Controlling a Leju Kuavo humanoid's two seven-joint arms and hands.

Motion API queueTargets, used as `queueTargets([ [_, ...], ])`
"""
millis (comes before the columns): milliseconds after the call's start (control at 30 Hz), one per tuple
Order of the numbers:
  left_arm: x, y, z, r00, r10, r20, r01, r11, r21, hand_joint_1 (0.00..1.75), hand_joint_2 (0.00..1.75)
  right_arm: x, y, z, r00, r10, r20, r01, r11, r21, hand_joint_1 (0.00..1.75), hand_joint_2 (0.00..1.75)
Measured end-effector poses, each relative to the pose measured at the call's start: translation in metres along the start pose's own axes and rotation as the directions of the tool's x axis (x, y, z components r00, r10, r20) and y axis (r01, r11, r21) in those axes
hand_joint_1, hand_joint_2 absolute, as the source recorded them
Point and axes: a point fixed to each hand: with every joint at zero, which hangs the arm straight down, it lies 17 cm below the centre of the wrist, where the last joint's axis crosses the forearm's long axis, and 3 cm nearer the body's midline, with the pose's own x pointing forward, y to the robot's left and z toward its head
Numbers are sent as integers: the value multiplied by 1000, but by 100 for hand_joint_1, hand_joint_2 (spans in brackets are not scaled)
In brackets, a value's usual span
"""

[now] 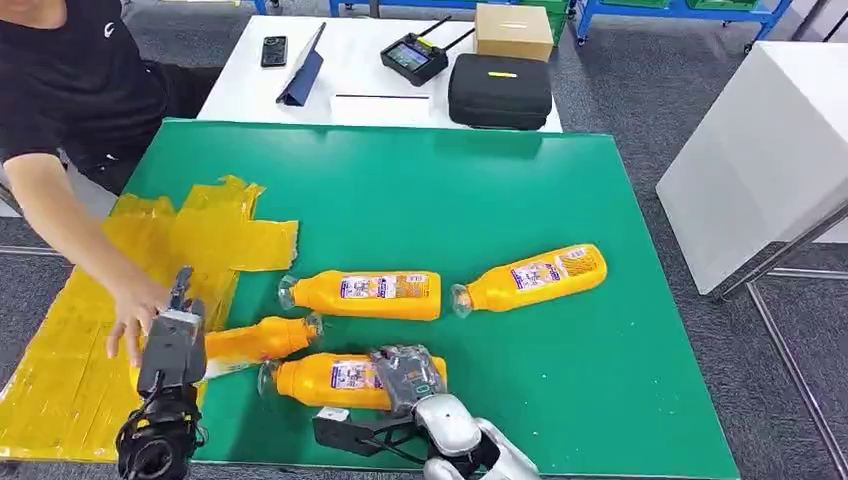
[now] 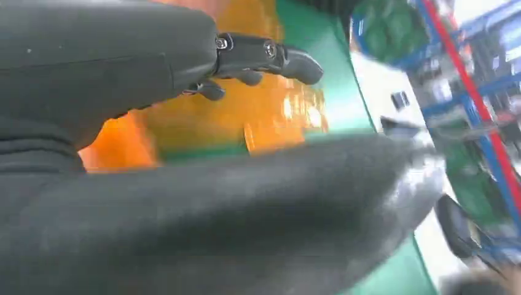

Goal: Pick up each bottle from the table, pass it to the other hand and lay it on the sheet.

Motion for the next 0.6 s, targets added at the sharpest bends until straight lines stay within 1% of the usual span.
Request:
queueTargets([
  [33, 3, -7, 5, 992, 123, -13, -123, 992, -33, 0, 175, 15, -13, 2, 986, -149, 79, 153, 987, -42, 175, 175],
  [67, 6, -12, 11, 972, 232, -28, -233, 970, -62, 0, 175, 29, -26, 7, 942, -293, 162, 306, 950, -62, 175, 175],
  [100, 11, -17, 17, 946, 323, -36, -325, 942, -84, 0, 175, 42, -42, 13, 876, -416, 243, 444, 893, -72, 175, 175],
  [167, 23, -21, 25, 905, 425, -22, -425, 899, -108, 0, 175, 60, -81, 29, 724, -574, 383, 644, 761, -76, 175, 175],
  [200, 29, -23, 29, 899, 437, -8, -435, 893, -117, 0, 175, 63, -99, 36, 659, -615, 433, 707, 703, -79, 175, 175],
  [233, 34, -26, 32, 896, 444, 2, -440, 889, -126, 0, 175, 65, -114, 43, 617, -632, 470, 744, 663, -84, 175, 175],
  [333, 52, -35, 37, 885, 463, 38, -453, 878, -156, 0, 175, 62, -153, 63, 527, -631, 569, 817, 561, -134, 175, 175],
  [367, 61, -40, 39, 884, 464, 57, -448, 876, -176, 0, 175, 60, -165, 69, 506, -620, 599, 834, 530, -156, 175, 175],
  [433, 77, -56, 43, 881, 466, 82, -439, 870, -224, 0, 175, 56, -182, 78, 495, -596, 632, 846, 497, -194, 175, 175],
  [533, 98, -78, 45, 886, 449, 116, -404, 870, -282, 0, 175, 51, -192, 80, 525, -579, 624, 835, 494, -244, 175, 175],
  [600, 107, -88, 46, 887, 443, 134, -387, 869, -307, 0, 175, 49, -194, 78, 550, -570, 610, 820, 508, -265, 175, 175],
])
